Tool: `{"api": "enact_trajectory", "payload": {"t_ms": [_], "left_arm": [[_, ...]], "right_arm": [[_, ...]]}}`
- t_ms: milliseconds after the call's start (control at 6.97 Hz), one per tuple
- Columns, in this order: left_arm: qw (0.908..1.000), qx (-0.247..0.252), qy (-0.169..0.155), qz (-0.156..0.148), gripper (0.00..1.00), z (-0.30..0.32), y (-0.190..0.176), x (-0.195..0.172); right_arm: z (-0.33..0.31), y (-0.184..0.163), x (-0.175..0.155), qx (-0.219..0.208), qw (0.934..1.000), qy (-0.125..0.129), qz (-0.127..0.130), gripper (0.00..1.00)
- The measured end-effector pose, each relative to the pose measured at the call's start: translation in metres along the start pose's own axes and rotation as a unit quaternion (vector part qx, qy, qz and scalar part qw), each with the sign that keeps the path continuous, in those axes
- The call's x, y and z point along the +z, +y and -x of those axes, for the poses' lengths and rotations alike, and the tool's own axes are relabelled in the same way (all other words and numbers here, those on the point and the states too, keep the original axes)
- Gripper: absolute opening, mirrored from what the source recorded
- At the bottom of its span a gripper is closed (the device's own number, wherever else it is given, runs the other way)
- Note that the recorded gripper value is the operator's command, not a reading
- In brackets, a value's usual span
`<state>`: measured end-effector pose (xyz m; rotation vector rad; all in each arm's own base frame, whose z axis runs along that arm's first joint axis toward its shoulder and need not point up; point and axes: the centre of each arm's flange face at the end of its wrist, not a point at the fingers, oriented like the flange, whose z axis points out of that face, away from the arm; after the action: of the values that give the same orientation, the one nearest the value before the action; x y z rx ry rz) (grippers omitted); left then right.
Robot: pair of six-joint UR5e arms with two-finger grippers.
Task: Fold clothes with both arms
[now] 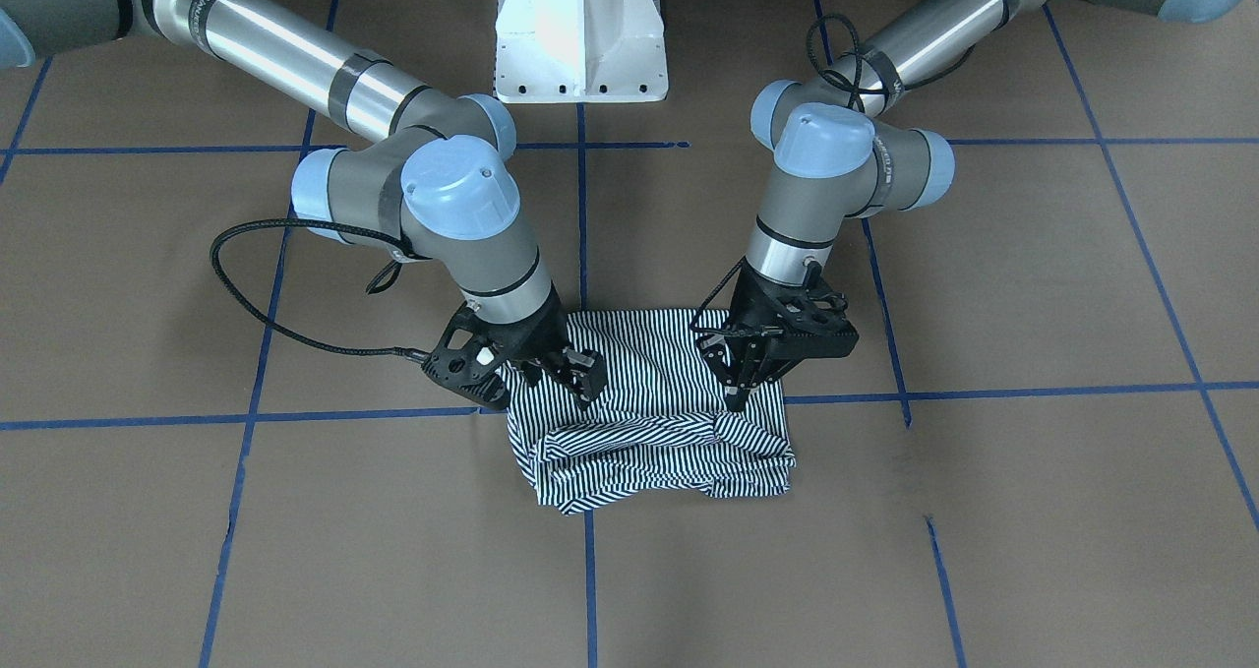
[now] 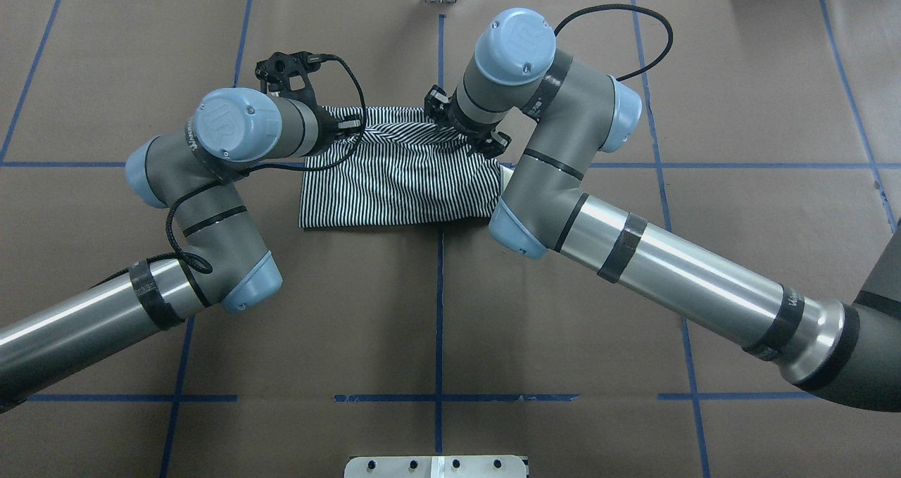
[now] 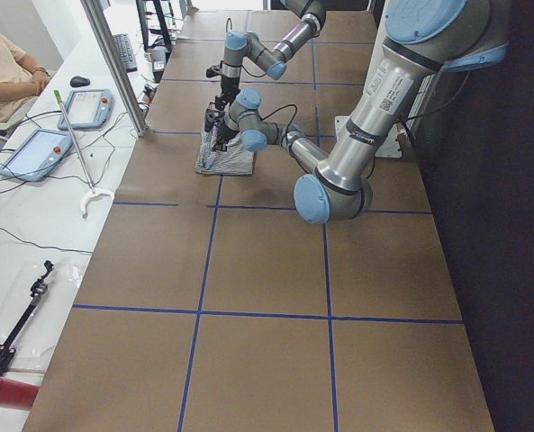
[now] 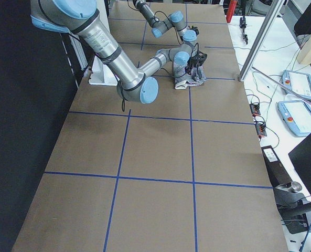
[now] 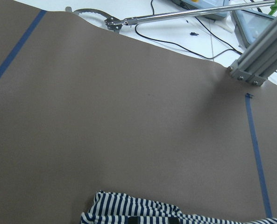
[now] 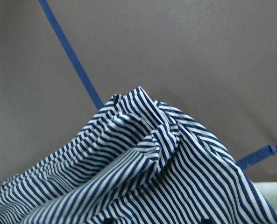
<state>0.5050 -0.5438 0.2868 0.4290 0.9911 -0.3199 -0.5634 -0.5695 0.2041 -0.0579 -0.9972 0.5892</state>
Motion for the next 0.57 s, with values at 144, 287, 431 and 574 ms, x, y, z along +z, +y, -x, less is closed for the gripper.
{"api": "enact_trajectory", "payload": {"t_ms": [144,287,431,574], "left_arm": [[0.9997,0.02,0.004,0.014,0.0,-0.008,0.015,0.003],[0.9991,0.037,0.006,0.02,0.0,-0.012,0.022,0.005],[0.9987,0.046,0.004,0.023,0.0,-0.015,0.025,0.01],[0.9983,0.052,-0.004,0.023,0.0,-0.016,0.022,0.022]], "right_arm": [[-0.01,0.008,0.01,-0.012,0.9999,0.007,0.001,0.0],[-0.016,0.013,0.017,-0.023,0.9996,0.014,0.001,0.0],[-0.018,0.015,0.021,-0.031,0.9994,0.016,-0.001,0.0],[-0.019,0.014,0.023,-0.037,0.9991,0.018,-0.004,0.0]]}}
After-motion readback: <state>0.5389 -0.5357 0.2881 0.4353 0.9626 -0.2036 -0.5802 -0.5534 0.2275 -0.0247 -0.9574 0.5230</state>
